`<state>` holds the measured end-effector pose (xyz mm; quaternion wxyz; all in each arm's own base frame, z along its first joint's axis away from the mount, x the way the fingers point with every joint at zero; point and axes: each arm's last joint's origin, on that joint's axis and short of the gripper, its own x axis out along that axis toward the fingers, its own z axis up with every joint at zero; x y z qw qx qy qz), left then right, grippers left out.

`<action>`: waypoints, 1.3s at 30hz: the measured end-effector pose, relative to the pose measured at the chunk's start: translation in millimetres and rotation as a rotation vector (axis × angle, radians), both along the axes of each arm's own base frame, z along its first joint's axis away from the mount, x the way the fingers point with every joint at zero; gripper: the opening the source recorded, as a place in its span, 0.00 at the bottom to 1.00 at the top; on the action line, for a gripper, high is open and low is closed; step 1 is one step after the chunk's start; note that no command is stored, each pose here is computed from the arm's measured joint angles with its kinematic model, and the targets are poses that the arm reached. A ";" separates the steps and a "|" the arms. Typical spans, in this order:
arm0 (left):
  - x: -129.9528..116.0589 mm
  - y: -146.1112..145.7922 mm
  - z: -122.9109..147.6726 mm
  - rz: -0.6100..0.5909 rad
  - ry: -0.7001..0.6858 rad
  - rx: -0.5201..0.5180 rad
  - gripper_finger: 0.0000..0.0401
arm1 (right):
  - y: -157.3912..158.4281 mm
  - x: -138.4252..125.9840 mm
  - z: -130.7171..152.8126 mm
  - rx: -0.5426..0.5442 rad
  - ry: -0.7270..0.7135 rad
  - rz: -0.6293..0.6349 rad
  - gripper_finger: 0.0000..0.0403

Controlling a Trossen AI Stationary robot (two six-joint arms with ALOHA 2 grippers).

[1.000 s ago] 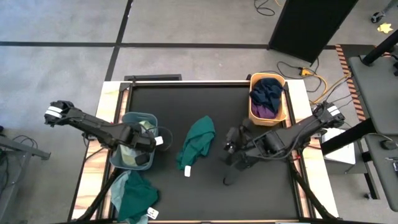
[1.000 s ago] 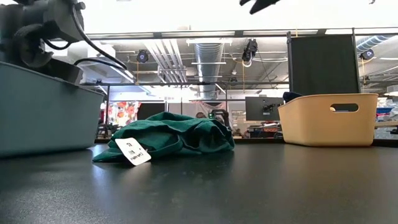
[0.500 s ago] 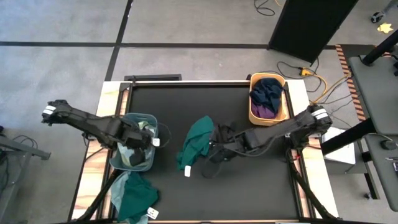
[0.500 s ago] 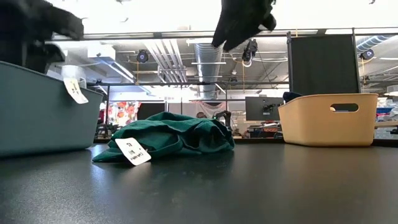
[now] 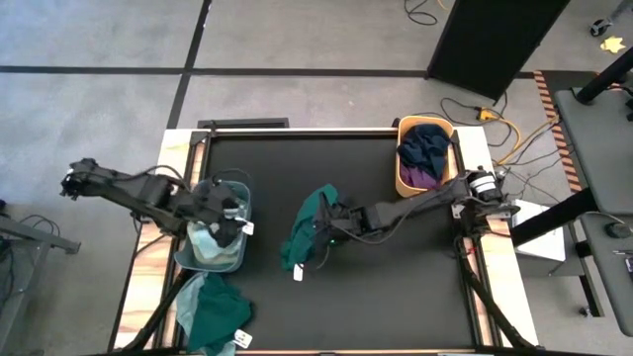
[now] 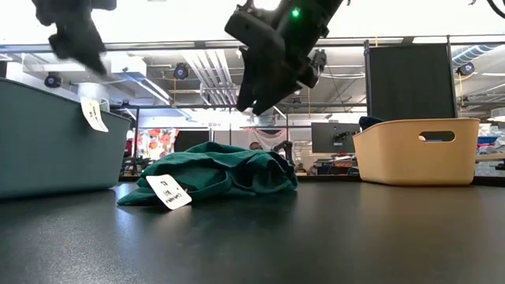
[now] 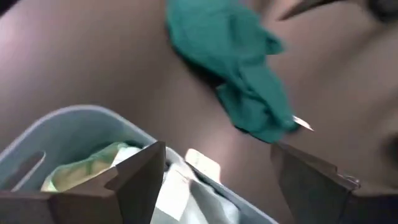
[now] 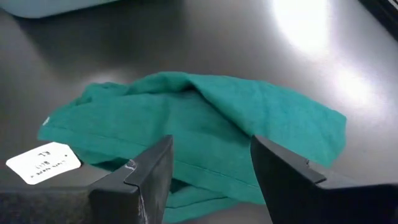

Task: Sort towels by color in basket
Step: Put the top light blue towel into the blue bin

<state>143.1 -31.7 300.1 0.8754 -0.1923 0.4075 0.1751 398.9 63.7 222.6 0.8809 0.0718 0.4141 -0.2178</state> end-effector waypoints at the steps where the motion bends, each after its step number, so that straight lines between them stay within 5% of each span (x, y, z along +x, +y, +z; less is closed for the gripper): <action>1: 0.9 0.3 -9.1 0.031 0.010 0.004 0.68 | 0.1 0.5 0.0 0.002 -0.005 0.000 0.51; 6: -1.6 5.1 -51.8 0.201 0.107 0.060 0.66 | 0.3 0.6 0.1 0.002 -0.006 0.001 0.51; 13: -16.3 11.8 -74.1 0.372 0.199 0.110 0.63 | 0.3 0.6 0.4 0.002 -0.007 0.001 0.51; 24: -18.5 10.7 -116.7 0.364 0.234 0.053 0.60 | -11.3 8.0 0.3 0.011 -0.056 -0.024 0.51; 29: -18.6 9.5 -134.2 0.351 0.227 0.002 0.60 | -22.9 27.9 -20.5 0.088 -0.092 0.049 0.51; 34: -21.3 8.6 -124.6 0.285 0.272 -0.014 0.60 | -30.5 38.9 -59.0 0.109 -0.023 0.047 0.51; 39: -20.7 8.4 -77.6 0.185 0.276 0.030 0.60 | -32.1 39.8 -98.2 0.128 0.097 0.012 0.51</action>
